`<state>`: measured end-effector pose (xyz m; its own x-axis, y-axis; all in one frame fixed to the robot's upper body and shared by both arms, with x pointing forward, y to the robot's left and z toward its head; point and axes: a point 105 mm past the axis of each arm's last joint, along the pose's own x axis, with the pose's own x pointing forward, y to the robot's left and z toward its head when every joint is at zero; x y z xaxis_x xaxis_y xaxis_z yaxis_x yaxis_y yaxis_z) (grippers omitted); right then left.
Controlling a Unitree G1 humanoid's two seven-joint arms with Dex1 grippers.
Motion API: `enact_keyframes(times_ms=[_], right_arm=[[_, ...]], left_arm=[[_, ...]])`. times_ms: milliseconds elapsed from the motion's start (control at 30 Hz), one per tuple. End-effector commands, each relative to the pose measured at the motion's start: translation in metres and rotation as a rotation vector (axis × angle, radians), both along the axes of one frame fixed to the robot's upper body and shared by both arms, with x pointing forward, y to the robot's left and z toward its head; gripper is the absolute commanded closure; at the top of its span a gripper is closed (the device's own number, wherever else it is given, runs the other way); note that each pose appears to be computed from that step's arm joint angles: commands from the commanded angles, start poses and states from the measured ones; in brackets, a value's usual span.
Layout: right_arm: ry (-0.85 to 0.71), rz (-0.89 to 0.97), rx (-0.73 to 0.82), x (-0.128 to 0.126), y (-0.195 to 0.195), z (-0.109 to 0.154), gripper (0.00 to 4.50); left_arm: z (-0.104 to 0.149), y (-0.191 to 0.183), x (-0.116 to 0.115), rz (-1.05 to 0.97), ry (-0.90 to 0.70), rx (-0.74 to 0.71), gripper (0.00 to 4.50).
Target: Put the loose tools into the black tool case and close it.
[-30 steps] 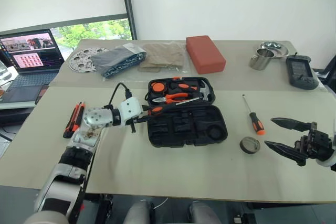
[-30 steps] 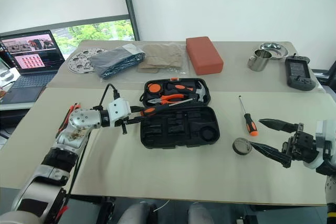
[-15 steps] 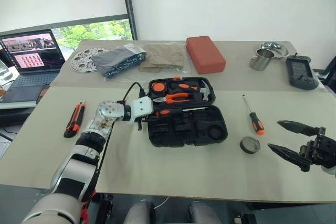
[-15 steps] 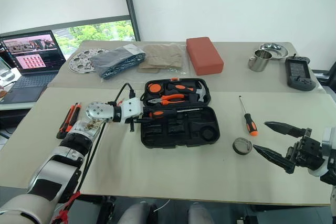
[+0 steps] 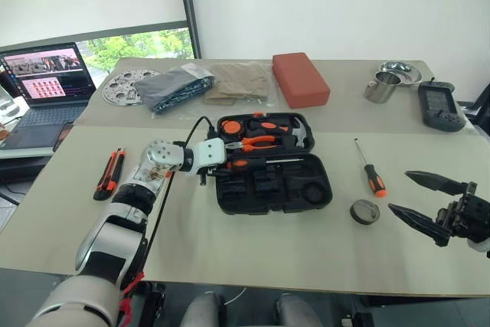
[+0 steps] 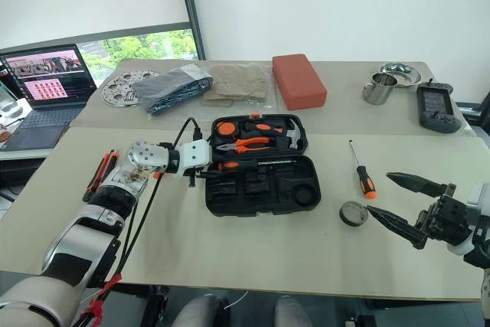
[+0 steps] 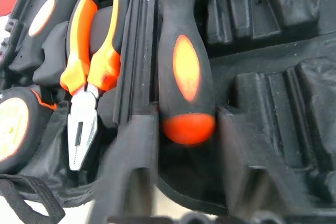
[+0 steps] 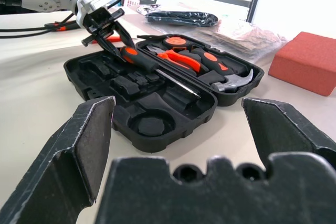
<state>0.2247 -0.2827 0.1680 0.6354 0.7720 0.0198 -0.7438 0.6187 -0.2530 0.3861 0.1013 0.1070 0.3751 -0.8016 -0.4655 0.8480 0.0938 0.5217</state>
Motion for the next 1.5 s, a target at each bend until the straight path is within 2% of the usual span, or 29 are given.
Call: enact_keyframes(times_ms=[33,100,233,300,400,533,800,1033,1200,1400,1500], right_arm=[[-0.049,0.003,0.0,-0.001,0.002,0.014,0.0],[-0.049,0.001,-0.001,-0.001,0.002,0.016,0.0],[-0.049,-0.005,-0.003,0.0,0.002,0.017,0.0],[-0.047,-0.008,-0.003,0.0,0.002,0.018,0.0],[-0.046,-0.009,-0.002,0.001,0.001,0.018,0.0],[-0.046,-0.013,0.002,0.002,0.0,0.018,0.0],[-0.051,-0.025,0.002,-0.001,-0.001,0.017,0.0],[-0.053,-0.045,0.0,-0.006,-0.003,0.018,0.0],[-0.053,-0.059,-0.001,-0.009,-0.004,0.018,0.0],[-0.057,-0.074,-0.002,-0.011,-0.006,0.018,0.0],[-0.059,-0.081,-0.003,-0.012,-0.007,0.018,0.0]], left_arm=[[0.021,0.007,0.009,0.034,-0.087,0.014,1.05],[0.031,0.008,0.011,0.037,-0.119,0.009,0.37],[0.062,0.006,0.011,0.032,-0.173,-0.057,0.37],[0.075,-0.003,0.007,0.008,-0.167,-0.131,0.37],[0.089,-0.025,-0.005,-0.043,-0.084,-0.316,0.37],[0.075,-0.041,-0.012,-0.073,0.032,-0.419,1.34],[0.045,-0.06,-0.004,-0.05,0.125,-0.441,4.45],[0.02,-0.071,0.001,-0.035,0.152,-0.371,4.45],[0.013,-0.078,0.005,-0.026,0.143,-0.308,4.45],[-0.009,-0.072,0.014,0.059,0.158,-0.166,4.45],[-0.017,-0.069,0.015,0.095,0.21,-0.146,4.45]])
